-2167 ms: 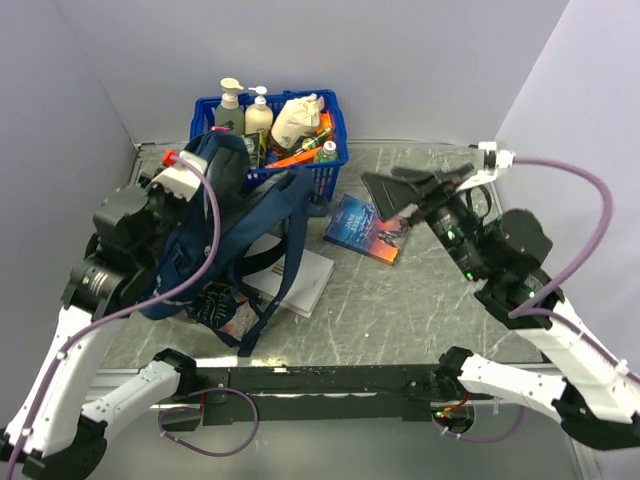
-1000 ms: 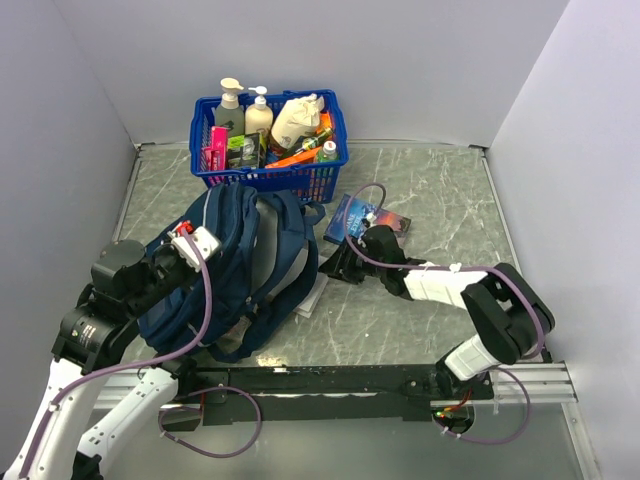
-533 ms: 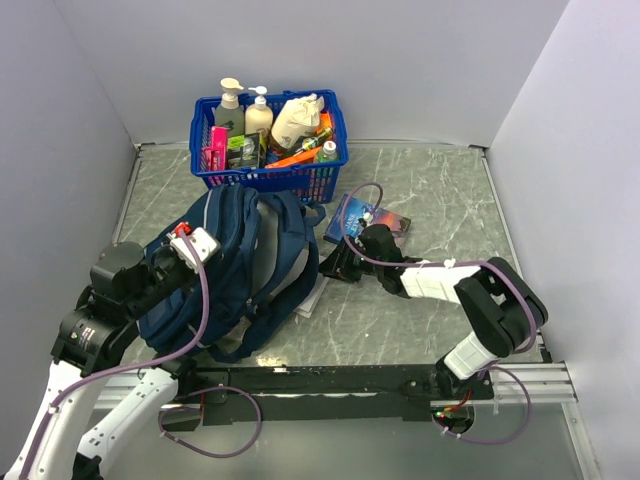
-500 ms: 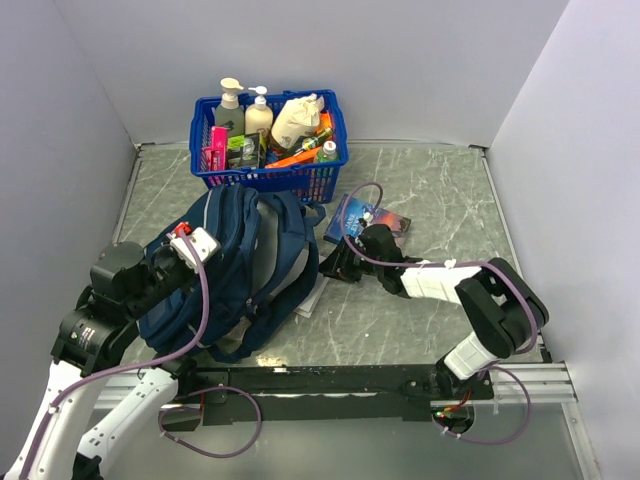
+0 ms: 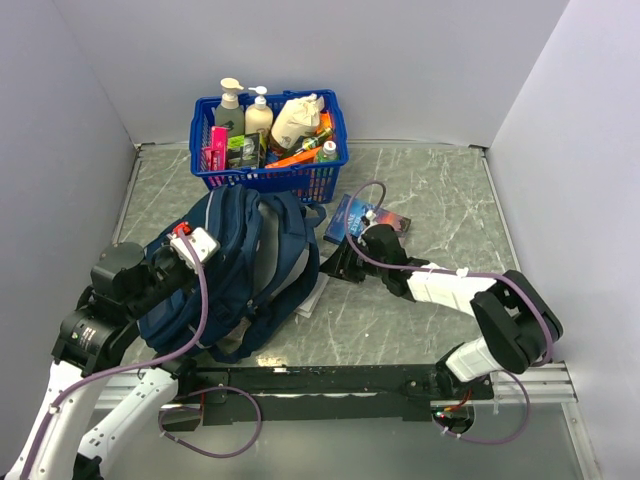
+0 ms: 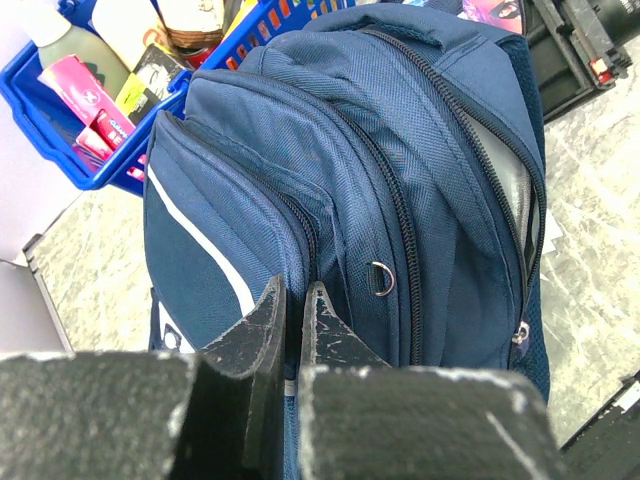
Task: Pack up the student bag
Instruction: Pick up the book from the center of the board.
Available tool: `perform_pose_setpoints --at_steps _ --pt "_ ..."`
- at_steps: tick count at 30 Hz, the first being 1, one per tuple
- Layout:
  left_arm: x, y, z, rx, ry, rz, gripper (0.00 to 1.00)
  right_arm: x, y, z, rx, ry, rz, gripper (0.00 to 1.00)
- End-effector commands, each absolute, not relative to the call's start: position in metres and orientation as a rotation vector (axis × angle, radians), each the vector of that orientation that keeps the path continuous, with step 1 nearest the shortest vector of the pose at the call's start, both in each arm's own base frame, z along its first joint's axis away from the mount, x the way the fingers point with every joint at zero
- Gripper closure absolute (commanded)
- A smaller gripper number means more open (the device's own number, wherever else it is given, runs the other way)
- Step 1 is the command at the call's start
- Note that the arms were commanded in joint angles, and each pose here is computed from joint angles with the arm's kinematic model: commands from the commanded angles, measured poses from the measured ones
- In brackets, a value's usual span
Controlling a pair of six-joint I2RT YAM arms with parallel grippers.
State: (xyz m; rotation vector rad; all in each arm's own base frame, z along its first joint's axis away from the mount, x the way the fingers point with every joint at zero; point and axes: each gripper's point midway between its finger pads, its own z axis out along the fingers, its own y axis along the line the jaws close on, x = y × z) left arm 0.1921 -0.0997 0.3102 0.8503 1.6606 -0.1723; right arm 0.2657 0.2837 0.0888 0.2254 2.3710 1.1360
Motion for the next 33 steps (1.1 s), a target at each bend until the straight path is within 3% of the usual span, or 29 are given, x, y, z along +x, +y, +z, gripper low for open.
perform_pose_setpoints --at_steps 1,13,20,23,30,33 --pt "0.193 -0.107 0.341 0.814 1.543 -0.202 0.99 0.267 0.286 0.085 0.187 2.383 1.097 0.53" --pt "0.191 -0.109 0.344 0.820 1.524 -0.213 0.99 0.272 0.289 0.069 0.186 2.402 1.062 0.54" --pt "0.191 -0.110 0.344 0.823 1.521 -0.218 0.99 0.283 0.303 0.070 0.202 2.361 1.100 0.60" --pt "0.190 -0.110 0.340 0.828 1.527 -0.222 0.99 0.284 0.305 0.073 0.213 2.332 1.125 0.66" --pt "0.192 -0.111 0.329 0.833 1.546 -0.223 0.99 0.281 0.305 0.083 0.207 2.261 1.185 1.00" --pt "0.194 -0.110 0.328 0.834 1.547 -0.213 0.99 0.280 0.299 0.094 0.203 2.224 1.176 1.00"
